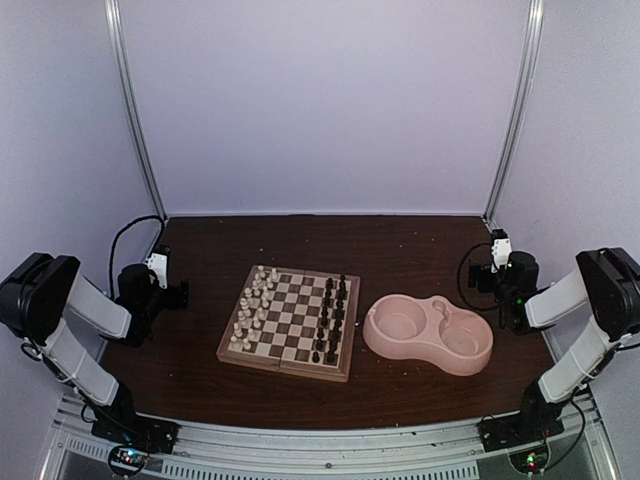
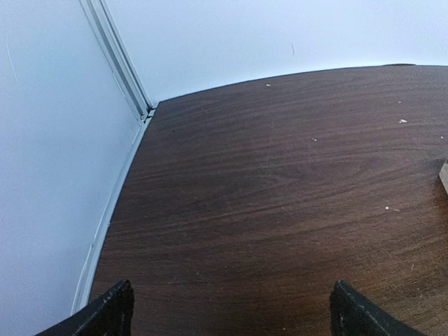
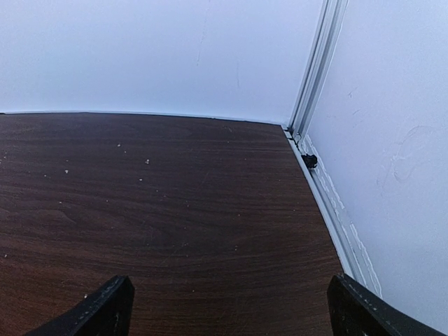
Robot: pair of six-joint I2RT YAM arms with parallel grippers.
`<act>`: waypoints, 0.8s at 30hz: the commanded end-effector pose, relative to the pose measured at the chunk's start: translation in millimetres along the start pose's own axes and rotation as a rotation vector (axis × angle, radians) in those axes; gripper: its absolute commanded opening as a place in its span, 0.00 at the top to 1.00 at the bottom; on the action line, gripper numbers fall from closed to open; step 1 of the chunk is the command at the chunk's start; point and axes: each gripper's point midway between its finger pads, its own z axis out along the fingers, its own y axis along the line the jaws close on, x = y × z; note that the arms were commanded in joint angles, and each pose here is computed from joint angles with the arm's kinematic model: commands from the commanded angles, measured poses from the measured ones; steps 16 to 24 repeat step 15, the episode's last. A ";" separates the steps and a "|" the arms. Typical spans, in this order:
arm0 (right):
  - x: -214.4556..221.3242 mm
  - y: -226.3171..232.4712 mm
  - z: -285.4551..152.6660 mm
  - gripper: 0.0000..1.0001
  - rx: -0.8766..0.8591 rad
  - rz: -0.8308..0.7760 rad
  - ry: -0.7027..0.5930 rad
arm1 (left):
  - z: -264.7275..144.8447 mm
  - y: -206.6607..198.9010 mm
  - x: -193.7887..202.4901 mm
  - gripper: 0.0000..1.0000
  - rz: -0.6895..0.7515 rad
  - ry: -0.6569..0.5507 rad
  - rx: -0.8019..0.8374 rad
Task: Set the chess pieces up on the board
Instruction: Reset both arms
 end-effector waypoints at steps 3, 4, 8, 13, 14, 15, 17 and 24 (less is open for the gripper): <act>-7.3 -5.1 2.0 0.00 0.023 0.014 -0.019 | 1.1 6.0 -11.4 0.02 -0.018 -0.044 -0.022; -7.3 -5.2 2.0 0.00 0.022 0.015 -0.019 | 1.0 6.5 -11.4 0.02 -0.019 -0.044 -0.024; -7.0 -5.5 2.0 0.00 0.023 0.015 -0.017 | 1.6 6.1 -11.5 0.02 -0.018 -0.043 -0.022; -7.2 -5.5 2.1 0.00 0.024 0.015 -0.018 | 2.1 5.3 -11.2 0.02 -0.017 -0.040 -0.018; -7.3 -5.4 2.0 0.00 0.023 0.015 -0.019 | 1.8 5.6 -11.2 0.02 -0.018 -0.041 -0.019; -7.6 -5.4 1.9 0.00 0.023 0.015 -0.019 | 1.9 5.8 -11.5 0.02 -0.018 -0.041 -0.020; -7.6 -5.4 1.9 0.00 0.023 0.015 -0.019 | 1.9 5.8 -11.5 0.02 -0.018 -0.041 -0.020; -7.6 -5.4 1.9 0.00 0.023 0.015 -0.019 | 1.9 5.8 -11.5 0.02 -0.018 -0.041 -0.020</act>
